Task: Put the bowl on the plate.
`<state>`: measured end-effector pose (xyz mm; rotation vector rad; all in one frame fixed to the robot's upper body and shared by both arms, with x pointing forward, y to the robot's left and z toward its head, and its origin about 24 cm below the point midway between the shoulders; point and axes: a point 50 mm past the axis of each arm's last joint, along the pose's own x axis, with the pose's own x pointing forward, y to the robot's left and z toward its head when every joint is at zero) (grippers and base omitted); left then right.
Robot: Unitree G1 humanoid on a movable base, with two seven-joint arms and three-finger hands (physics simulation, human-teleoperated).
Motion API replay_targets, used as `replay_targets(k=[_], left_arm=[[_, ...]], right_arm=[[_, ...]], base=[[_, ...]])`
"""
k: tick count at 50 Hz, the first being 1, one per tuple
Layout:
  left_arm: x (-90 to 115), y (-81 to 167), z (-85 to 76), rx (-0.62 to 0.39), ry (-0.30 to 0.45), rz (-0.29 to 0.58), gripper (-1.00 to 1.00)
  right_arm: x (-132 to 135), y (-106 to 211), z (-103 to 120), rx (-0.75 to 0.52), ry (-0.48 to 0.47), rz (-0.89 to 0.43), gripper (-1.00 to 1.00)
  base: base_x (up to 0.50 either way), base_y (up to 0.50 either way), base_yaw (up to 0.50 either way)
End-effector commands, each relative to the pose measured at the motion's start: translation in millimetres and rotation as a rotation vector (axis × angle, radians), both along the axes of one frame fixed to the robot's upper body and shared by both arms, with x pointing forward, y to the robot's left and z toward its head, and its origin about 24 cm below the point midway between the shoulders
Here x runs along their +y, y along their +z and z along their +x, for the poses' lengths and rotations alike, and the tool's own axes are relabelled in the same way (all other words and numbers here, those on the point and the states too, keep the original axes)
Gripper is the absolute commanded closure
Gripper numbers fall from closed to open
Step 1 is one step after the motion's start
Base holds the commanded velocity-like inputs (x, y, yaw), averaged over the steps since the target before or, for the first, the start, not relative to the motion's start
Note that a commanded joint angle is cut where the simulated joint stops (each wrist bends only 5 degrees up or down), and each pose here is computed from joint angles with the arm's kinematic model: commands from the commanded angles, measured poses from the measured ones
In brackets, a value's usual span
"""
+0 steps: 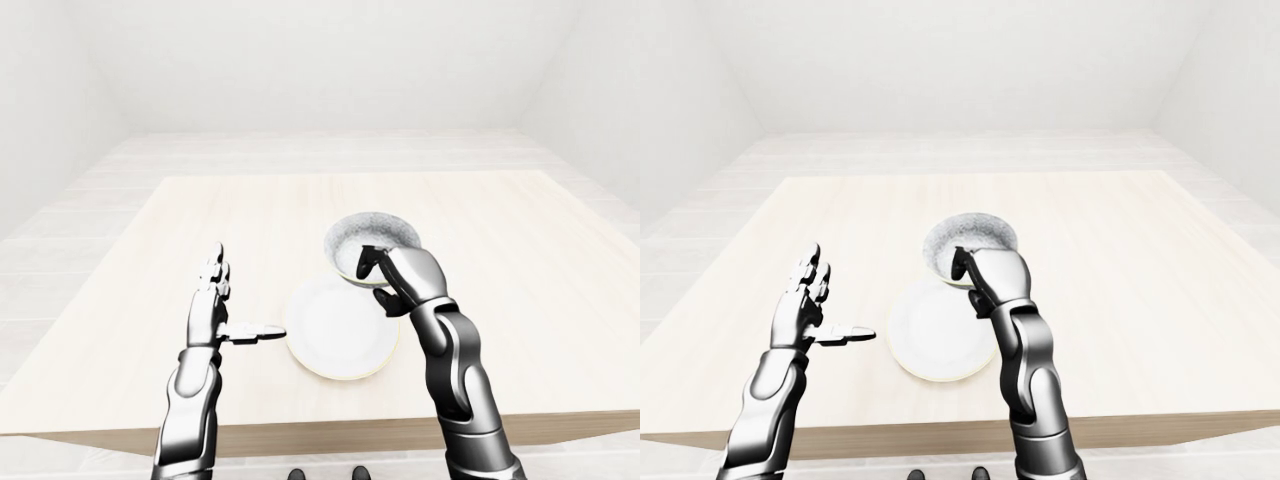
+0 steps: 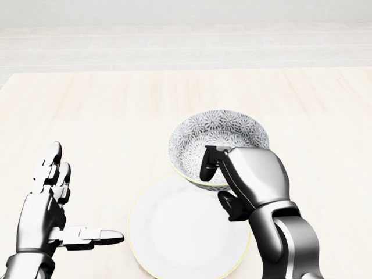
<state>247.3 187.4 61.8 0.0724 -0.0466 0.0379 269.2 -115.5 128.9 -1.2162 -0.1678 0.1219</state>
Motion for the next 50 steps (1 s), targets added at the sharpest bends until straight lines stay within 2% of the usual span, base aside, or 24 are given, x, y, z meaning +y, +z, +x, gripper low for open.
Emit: replay_targets(k=[1, 33, 50], left_arm=[[-1.2, 0.5, 2.0, -0.001, -0.002, 0.001, -1.0], [2.3, -4.0, -3.4, 0.002, 0.006, 0.007, -1.0], [2.1, -2.9, -2.3, -0.001, 0.006, 0.004, -1.0]], right_arm=[[13.1, 0.2, 0.4, -0.051, 0.036, 0.078, 0.55], [20.8, -26.4, -20.5, -0.016, 0.048, 0.195, 0.55], [20.5, -40.2, -30.1, 0.016, 0.038, 0.204, 0.55]], base=[[0.0, 0.0, 0.0], [0.0, 0.0, 0.0], [0.0, 0.0, 0.0]])
